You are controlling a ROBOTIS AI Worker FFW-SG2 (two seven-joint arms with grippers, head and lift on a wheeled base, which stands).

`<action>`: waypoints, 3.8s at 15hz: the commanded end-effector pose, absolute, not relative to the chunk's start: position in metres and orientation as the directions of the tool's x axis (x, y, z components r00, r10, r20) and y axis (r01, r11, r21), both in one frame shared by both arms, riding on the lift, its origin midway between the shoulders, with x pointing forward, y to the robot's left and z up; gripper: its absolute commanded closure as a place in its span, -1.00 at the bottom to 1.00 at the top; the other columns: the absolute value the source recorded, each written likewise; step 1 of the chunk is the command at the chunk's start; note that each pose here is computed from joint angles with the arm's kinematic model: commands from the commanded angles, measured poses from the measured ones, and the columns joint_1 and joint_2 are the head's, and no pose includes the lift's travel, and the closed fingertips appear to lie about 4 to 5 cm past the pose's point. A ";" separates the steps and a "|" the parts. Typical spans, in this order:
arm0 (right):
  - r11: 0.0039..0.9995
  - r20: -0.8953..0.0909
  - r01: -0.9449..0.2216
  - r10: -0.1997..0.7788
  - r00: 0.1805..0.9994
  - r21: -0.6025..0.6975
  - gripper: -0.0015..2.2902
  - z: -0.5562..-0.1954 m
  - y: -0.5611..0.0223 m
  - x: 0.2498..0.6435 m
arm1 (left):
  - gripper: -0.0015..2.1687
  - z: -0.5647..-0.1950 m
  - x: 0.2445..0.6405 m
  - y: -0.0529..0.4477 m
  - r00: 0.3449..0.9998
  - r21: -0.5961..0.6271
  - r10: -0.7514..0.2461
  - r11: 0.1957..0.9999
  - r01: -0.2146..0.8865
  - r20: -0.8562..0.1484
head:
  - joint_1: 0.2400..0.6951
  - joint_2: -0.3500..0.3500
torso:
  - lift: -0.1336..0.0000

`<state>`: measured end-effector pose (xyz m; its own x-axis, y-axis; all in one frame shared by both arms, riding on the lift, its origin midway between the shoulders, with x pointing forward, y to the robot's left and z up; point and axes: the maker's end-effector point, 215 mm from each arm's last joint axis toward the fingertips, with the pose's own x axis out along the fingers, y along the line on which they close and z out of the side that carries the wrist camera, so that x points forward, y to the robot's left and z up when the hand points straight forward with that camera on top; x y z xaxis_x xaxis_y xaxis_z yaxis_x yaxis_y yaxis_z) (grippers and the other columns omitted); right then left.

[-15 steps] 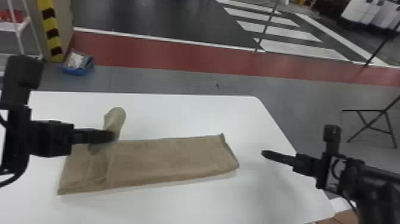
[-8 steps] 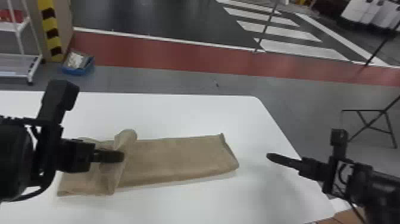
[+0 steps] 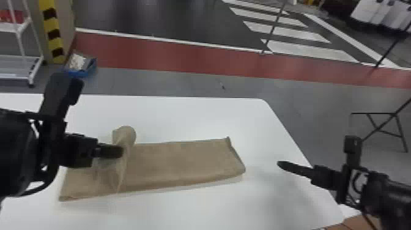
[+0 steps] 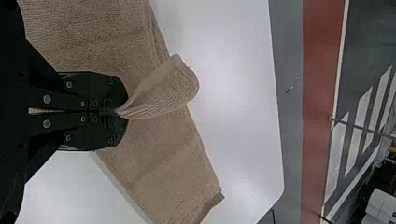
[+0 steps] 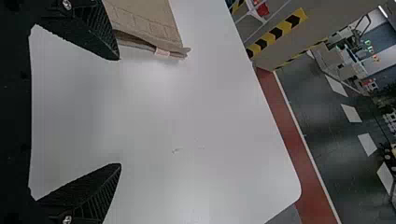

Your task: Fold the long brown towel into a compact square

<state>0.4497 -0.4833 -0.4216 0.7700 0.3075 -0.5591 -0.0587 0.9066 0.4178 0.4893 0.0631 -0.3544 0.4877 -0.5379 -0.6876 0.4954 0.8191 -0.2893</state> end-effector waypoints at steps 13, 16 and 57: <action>0.908 -0.561 -0.069 0.314 0.766 0.413 -0.94 -0.416 -0.491 0.440 | 0.98 -0.308 0.532 0.110 0.634 -0.204 -0.429 0.894 0.399 -0.643 | 1.00 -1.00 | -0.86; 0.912 -0.561 -0.072 0.309 0.768 0.405 -0.94 -0.411 -0.495 0.441 | 0.98 -0.305 0.529 0.113 0.642 -0.208 -0.430 0.895 0.394 -0.634 | 1.00 -1.00 | -0.86; 0.851 -0.688 -0.299 0.525 0.502 0.431 -0.88 -0.406 -0.124 0.521 | -0.97 -0.373 0.462 0.280 0.775 -0.467 -0.444 0.857 0.219 -0.451 | 1.00 0.45 | -0.86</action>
<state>0.5333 -0.1278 -0.3974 0.5518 0.5576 -0.6202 -0.3291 0.8289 0.4524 0.4623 0.2731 -0.3742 0.7676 -0.4524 -0.4539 0.2246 0.8533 -0.4706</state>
